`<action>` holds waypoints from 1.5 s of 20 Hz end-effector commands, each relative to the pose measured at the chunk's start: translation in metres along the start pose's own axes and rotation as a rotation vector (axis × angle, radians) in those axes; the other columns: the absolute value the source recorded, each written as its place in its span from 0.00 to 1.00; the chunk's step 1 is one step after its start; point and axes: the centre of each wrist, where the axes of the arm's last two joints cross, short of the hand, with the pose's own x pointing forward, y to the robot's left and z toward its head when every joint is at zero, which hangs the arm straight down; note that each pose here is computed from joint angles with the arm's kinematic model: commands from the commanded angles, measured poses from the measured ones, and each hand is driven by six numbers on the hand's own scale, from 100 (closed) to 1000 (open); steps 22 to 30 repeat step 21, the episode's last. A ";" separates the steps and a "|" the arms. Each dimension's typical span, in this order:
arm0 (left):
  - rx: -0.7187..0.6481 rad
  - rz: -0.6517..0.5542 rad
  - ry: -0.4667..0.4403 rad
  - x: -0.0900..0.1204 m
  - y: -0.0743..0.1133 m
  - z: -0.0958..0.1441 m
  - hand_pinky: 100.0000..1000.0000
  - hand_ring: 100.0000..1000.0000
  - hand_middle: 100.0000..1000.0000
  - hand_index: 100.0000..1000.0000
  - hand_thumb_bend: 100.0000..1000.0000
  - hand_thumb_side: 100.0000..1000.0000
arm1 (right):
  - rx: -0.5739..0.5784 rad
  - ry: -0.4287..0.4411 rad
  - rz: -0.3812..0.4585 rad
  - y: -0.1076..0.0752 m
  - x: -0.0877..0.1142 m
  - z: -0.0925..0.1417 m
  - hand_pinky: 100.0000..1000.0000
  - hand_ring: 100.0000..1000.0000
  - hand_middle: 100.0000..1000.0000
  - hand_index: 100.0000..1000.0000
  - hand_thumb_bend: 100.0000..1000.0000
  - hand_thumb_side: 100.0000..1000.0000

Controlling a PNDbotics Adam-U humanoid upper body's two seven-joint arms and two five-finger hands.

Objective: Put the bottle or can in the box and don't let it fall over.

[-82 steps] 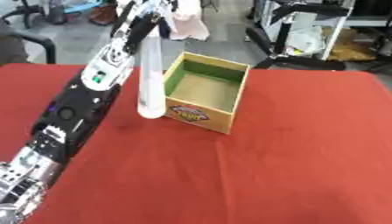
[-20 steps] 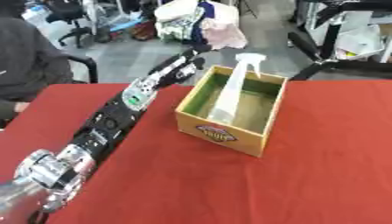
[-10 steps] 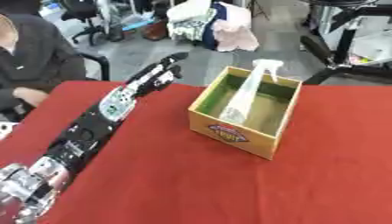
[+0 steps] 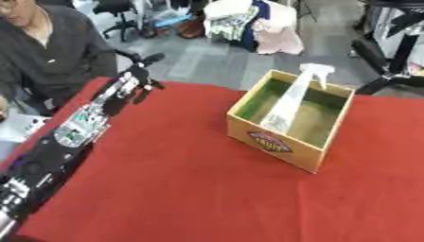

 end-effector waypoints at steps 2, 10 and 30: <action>0.014 0.047 -0.080 0.028 -0.021 0.001 0.68 0.00 1.00 1.00 0.03 0.88 | -0.032 -0.016 0.052 -0.014 0.004 0.004 0.80 1.00 1.00 0.95 0.00 0.64; 0.023 0.182 -0.099 0.044 -0.075 0.004 0.67 0.00 1.00 1.00 0.02 0.84 | -0.062 -0.029 0.059 -0.018 0.003 0.009 0.79 1.00 1.00 0.94 0.00 0.61; 0.037 0.284 -0.077 0.046 -0.107 -0.005 0.65 0.00 1.00 1.00 0.05 0.86 | -0.077 -0.038 0.048 -0.018 0.003 0.011 0.78 1.00 1.00 0.94 0.00 0.61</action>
